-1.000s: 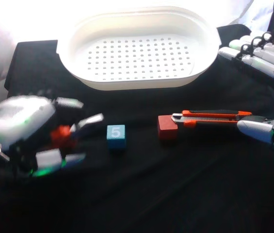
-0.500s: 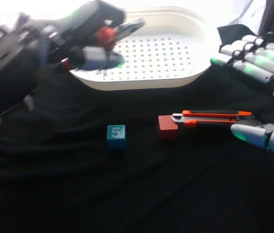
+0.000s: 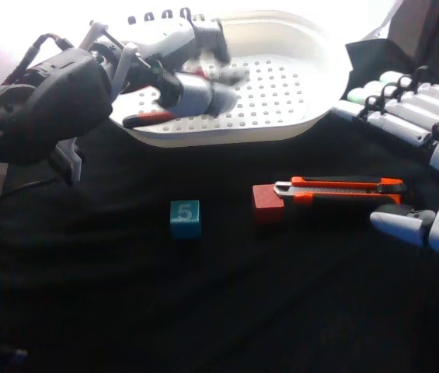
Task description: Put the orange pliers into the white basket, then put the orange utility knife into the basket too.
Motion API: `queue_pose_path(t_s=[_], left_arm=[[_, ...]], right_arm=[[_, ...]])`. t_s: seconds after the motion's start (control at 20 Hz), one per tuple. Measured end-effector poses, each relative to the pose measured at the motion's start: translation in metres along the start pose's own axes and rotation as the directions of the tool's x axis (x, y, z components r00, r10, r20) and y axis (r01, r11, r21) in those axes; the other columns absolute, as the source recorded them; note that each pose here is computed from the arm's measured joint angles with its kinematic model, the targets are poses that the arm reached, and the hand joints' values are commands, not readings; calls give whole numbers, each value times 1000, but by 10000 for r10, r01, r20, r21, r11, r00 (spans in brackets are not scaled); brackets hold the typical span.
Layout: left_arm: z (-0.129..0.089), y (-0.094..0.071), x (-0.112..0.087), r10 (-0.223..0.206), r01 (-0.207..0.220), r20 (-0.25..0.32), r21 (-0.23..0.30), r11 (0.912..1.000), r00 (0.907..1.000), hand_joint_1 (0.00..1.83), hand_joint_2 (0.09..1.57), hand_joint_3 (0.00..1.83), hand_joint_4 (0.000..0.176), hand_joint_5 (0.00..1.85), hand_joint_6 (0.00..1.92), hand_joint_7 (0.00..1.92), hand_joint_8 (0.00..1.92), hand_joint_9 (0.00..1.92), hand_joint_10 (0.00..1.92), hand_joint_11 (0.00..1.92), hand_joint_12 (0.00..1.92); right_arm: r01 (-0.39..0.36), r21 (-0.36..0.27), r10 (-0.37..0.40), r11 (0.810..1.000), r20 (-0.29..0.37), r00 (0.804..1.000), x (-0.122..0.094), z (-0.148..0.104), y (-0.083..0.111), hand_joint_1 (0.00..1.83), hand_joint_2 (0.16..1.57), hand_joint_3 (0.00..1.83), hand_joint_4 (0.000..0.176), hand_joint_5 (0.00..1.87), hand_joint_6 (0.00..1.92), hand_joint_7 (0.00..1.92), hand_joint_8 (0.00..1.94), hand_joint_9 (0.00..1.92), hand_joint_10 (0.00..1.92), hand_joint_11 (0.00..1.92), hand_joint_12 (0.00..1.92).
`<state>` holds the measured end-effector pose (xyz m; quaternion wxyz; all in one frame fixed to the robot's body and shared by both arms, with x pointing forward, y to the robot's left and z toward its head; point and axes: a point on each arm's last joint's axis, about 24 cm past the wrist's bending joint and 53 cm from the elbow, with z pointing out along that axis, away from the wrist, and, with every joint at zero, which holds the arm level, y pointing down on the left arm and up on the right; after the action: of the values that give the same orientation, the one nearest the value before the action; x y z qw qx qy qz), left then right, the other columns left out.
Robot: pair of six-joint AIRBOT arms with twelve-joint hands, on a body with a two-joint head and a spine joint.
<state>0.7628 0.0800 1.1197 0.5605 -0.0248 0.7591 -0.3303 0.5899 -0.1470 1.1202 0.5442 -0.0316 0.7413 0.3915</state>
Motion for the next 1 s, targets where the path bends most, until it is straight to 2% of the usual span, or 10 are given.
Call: queue_pose_path(t_s=[0.1, 0.4, 0.45, 0.5, 0.55, 0.6, 0.65, 0.85, 0.9, 1.0], left_arm=[[-2, -3, -4, 40, -42, 163, 103, 9999, 9999, 0, 1113, 0, 113, 2, 1, 0, 0, 0, 0, 0, 0], [-57, -12, -27, -131, 7, 1103, 1117, 9937, 9938, 273, 1458, 23, 30, 256, 103, 86, 24, 0, 0, 0, 0], [-86, -5, -29, 120, -280, 1341, 1178, 9926, 9909, 609, 1437, 38, 0, 420, 236, 265, 62, 172, 101, 0, 691], [-104, 1, -31, 183, -354, 1487, 1131, 9930, 9887, 812, 1419, 30, 0, 455, 1433, 451, 129, 325, 215, 0, 1210], [-131, 5, -32, 434, -637, 1708, 1149, 9913, 9843, 899, 1425, 7, 0, 458, 1673, 605, 200, 510, 389, 0, 1570], [-146, 4, -34, 412, -655, 1940, 1206, 9905, 9801, 940, 1413, 6, 0, 475, 1697, 712, 334, 548, 859, 215, 1757], [-186, -4, -36, 432, -844, 2541, 1538, 9845, 9662, 1103, 1357, 0, 0, 429, 1663, 714, 1530, 802, 1277, 697, 1724], [-213, -6, -16, -57, -412, 2487, 1831, 9822, 9686, 1077, 1378, 0, 0, 401, 1753, 669, 1540, 778, 1097, 698, 1438], [-221, -1, -15, -301, -156, 2619, 1705, 9852, 9646, 1084, 1382, 1, 0, 376, 1769, 676, 1541, 773, 1085, 671, 1487], [-233, 11, -23, -502, 62, 3142, 1394, 9902, 9480, 894, 1464, 2, 0, 403, 1805, 697, 855, 752, 1068, 554, 1572]], right_arm=[[-21, 97, 23, 10000, -171, 9999, 6, 2, -4, 596, 1238, 0, 14, 0, 0, 37, 7, 92, 17, 7, 306], [-213, 408, 246, 9989, -811, 9964, 32, 17, -18, 618, 1249, 5, 0, 44, 14, 98, 1, 155, 24, 0, 884], [-254, 455, 294, 9986, -893, 9956, 35, 21, -20, 614, 1253, 6, 0, 59, 18, 119, 8, 170, 29, 0, 886], [-305, 498, 349, 9983, -896, 9954, 36, 23, -21, 605, 1260, 4, 0, 87, 17, 152, 11, 195, 35, 0, 909], [-402, 614, 457, 9973, -918, 9947, 39, 25, -25, 596, 1268, 3, 0, 105, 13, 171, 8, 206, 34, 0, 877], [-482, 671, 545, 9966, -948, 9940, 41, 26, -26, 596, 1274, 4, 0, 114, 14, 171, 6, 207, 33, 0, 869], [-630, 813, 718, 9947, -1099, 9913, 50, 30, -30, 584, 1301, 3, 0, 140, 9, 210, 9, 236, 38, 0, 721], [-766, 1237, 906, 9894, -1114, 9896, 53, 32, -44, 733, 1310, 0, 0, 414, 81, 535, 176, 346, 627, 0, 1488], [-772, 1386, 923, 9873, -1064, 9900, 51, 35, -51, 1002, 1357, 0, 0, 453, 1364, 650, 1264, 429, 1294, 223, 1711], [-697, 1292, 799, 9892, -754, 9939, 42, 44, -49, 1097, 1320, 0, 0, 529, 1878, 757, 1882, 764, 1885, 678, 1913]])
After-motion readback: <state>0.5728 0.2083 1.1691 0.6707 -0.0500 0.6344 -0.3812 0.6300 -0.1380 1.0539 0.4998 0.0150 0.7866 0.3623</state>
